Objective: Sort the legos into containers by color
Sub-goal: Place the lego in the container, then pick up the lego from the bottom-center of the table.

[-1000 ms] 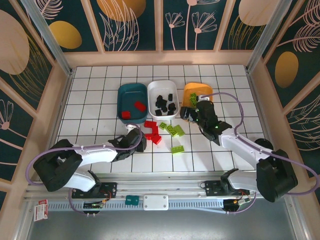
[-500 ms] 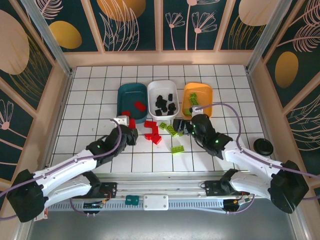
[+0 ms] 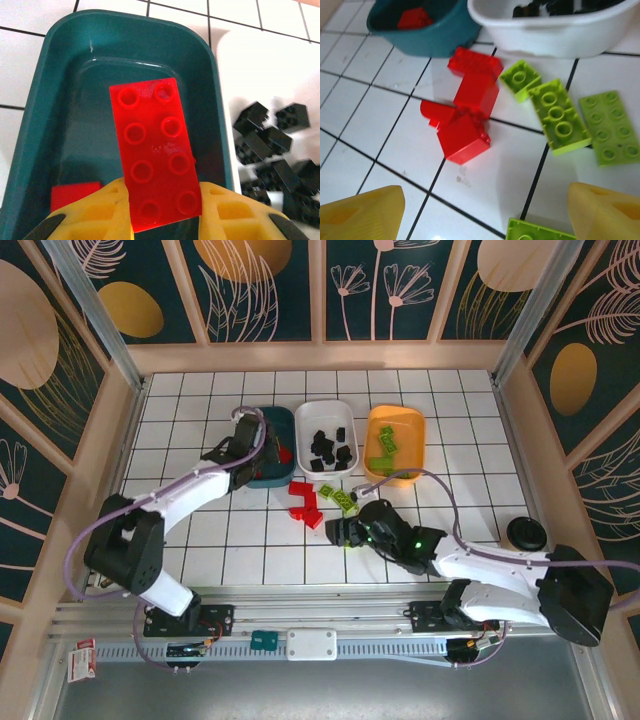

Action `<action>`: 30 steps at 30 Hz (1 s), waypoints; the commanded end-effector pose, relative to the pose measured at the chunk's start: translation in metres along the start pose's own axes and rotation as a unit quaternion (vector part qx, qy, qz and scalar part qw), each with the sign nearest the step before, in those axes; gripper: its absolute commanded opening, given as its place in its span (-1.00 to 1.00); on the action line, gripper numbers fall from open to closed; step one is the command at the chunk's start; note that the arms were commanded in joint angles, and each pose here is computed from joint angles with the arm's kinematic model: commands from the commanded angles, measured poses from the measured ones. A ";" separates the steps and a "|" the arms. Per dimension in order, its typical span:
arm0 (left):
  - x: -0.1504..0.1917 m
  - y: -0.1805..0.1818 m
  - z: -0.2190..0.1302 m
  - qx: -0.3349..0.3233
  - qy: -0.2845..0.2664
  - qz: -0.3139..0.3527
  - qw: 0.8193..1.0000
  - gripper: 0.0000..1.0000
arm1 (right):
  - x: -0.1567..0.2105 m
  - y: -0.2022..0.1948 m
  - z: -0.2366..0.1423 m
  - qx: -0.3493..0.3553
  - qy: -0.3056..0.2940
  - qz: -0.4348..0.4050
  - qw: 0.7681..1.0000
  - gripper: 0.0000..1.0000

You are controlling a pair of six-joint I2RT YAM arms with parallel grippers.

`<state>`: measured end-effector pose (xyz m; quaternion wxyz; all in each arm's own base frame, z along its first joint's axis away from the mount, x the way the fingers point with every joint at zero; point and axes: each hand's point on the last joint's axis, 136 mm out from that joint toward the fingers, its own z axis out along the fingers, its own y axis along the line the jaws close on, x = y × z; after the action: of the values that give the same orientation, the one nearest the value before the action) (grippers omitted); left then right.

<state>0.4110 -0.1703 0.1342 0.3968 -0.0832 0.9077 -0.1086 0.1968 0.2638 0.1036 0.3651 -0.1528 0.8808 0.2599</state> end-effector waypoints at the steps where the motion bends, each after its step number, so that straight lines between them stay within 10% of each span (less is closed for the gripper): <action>1: -0.011 0.000 0.016 0.001 0.011 0.005 1.000 -0.53 | 0.001 0.010 0.008 0.003 0.005 -0.017 1.000 0.68; 10: -0.035 -0.029 -0.025 0.095 -0.007 -0.021 0.995 0.51 | 0.013 0.028 0.056 0.010 0.071 -0.100 0.992 0.73; 30: 0.082 0.033 -0.143 0.178 -0.025 -0.115 0.977 0.75 | 0.026 0.026 0.121 -0.013 0.138 -0.160 0.977 0.10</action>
<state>0.2598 -0.1419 0.1759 0.4304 -0.0918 0.8475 -0.2968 0.2370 0.3419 0.0224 0.2819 -0.3134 0.8911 0.1681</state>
